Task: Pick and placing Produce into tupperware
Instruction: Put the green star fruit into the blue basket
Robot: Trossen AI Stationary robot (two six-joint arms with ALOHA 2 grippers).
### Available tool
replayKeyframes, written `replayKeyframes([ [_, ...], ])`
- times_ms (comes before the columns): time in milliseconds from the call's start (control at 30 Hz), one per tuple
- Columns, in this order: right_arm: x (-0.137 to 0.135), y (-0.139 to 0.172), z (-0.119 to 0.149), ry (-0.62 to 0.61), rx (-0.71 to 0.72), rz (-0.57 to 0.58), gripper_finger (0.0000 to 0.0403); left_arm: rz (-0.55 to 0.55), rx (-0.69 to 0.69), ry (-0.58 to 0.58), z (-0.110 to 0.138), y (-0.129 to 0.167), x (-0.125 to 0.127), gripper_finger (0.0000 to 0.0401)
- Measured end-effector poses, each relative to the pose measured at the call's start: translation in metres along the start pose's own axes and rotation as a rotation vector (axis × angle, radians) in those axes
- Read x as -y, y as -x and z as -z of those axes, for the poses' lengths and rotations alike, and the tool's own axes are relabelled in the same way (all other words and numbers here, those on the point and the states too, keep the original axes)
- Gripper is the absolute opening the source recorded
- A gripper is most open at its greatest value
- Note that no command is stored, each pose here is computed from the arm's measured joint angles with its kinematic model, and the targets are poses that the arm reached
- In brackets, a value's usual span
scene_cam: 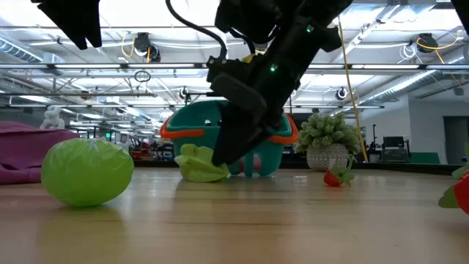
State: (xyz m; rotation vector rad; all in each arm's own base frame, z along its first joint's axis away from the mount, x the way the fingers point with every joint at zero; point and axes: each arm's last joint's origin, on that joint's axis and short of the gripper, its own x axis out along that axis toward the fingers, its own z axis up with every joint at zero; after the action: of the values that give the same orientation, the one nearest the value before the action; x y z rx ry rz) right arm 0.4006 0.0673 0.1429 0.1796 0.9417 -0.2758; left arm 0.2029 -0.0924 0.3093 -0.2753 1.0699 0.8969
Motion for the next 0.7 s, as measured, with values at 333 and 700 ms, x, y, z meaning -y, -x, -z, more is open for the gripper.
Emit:
replayKeyframes([
  [333,-0.006,0.007,-0.014,0.048,0.039,-0.019,0.0215,0.0,0.0,-0.004,0.0,0.0,0.0,0.0308],
  [700,-0.011,0.01,-0.015,0.067,0.045,-0.028,0.0215,0.0,0.0,-0.006,0.0,0.0,0.0,0.0308],
])
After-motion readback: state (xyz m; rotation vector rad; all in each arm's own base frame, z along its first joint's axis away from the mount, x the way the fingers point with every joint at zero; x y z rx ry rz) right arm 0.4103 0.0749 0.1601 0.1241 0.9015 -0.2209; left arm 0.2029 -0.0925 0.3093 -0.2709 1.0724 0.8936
